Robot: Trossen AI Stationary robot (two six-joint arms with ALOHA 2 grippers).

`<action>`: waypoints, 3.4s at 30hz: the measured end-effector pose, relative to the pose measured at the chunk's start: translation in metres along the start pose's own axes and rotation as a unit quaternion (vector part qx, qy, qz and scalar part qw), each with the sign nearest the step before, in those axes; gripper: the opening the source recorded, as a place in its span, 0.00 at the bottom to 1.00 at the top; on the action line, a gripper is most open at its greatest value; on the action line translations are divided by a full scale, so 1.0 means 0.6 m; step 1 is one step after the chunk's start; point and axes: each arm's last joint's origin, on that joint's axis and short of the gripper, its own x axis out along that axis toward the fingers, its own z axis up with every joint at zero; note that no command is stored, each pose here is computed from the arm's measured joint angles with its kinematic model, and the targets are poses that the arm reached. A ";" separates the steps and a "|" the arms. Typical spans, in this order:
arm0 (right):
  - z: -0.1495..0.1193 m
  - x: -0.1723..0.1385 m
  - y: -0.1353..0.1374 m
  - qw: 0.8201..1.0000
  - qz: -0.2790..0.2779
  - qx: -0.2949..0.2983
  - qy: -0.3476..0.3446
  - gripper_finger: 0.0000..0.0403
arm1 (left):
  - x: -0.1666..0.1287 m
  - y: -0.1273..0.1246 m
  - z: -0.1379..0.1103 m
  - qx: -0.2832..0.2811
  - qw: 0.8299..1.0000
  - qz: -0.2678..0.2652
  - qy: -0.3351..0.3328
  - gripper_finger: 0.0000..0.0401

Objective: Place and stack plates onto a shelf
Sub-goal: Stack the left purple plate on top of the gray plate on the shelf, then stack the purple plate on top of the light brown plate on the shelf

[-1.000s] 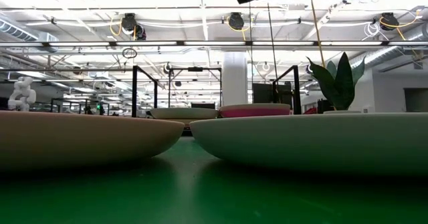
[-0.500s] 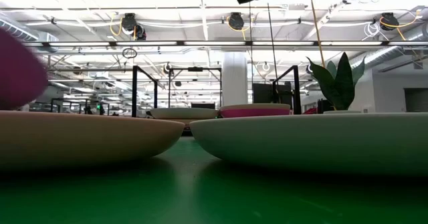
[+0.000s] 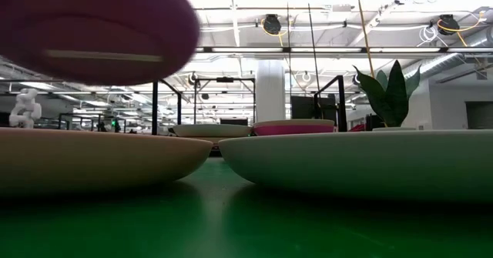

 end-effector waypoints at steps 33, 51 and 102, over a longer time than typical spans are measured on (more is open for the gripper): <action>-0.036 -0.076 0.044 0.998 0.000 0.057 0.015 0.28 | 0.044 0.466 -0.114 -0.078 0.972 0.200 0.095 0.02; -0.035 -0.080 0.051 0.998 0.008 0.061 0.012 0.28 | 0.065 0.532 -0.155 -0.125 0.973 0.187 0.058 0.02; -0.032 -0.071 0.056 0.999 0.009 0.052 0.008 0.28 | 0.069 0.502 -0.127 -0.191 0.943 0.255 0.092 0.26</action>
